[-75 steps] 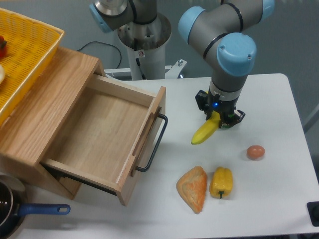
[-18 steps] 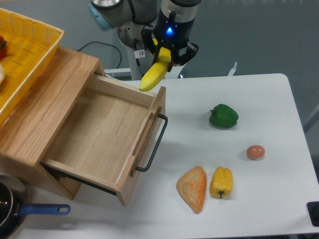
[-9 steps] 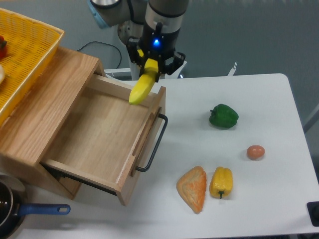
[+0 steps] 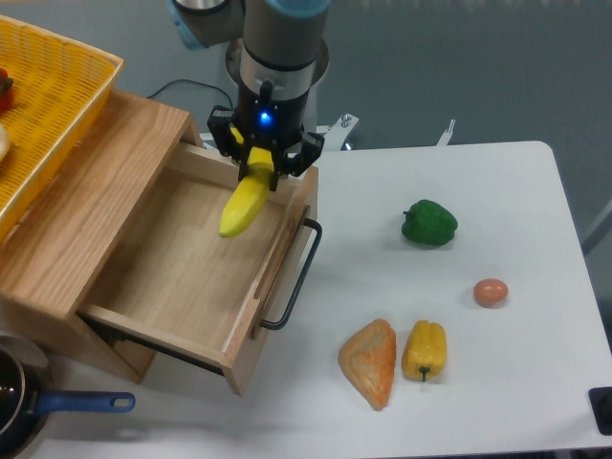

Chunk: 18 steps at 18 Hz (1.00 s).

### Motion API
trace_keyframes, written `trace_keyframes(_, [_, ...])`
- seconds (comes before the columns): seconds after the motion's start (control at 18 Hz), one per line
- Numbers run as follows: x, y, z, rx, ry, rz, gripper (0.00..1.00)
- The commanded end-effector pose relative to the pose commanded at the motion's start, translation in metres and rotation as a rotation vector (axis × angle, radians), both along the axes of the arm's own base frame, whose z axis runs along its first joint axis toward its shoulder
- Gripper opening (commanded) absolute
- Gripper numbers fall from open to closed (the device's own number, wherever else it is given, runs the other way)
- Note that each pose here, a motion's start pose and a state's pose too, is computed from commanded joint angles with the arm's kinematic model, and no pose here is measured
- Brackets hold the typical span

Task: Place the banana in the top drawer
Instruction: 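Lower the banana down into the drawer interior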

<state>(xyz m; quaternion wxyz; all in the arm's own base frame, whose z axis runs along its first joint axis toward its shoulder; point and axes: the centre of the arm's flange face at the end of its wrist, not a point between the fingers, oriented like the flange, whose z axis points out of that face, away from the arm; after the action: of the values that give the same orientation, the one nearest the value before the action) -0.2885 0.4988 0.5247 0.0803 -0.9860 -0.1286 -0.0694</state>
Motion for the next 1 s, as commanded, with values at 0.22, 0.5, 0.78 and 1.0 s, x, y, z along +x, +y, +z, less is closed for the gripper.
trace_keyframes(0.22, [0.004, 0.022, -0.010, 0.017, 0.022, 0.004, 0.38])
trace_keyframes(0.5, [0.004, 0.028, -0.016, 0.011, 0.019, -0.003, 0.38])
trace_keyframes(0.78, [0.004, 0.032, -0.024, 0.003, 0.011, -0.005, 0.39])
trace_keyframes(1.0, [0.009, 0.038, -0.038, -0.016, -0.010, -0.006, 0.39])
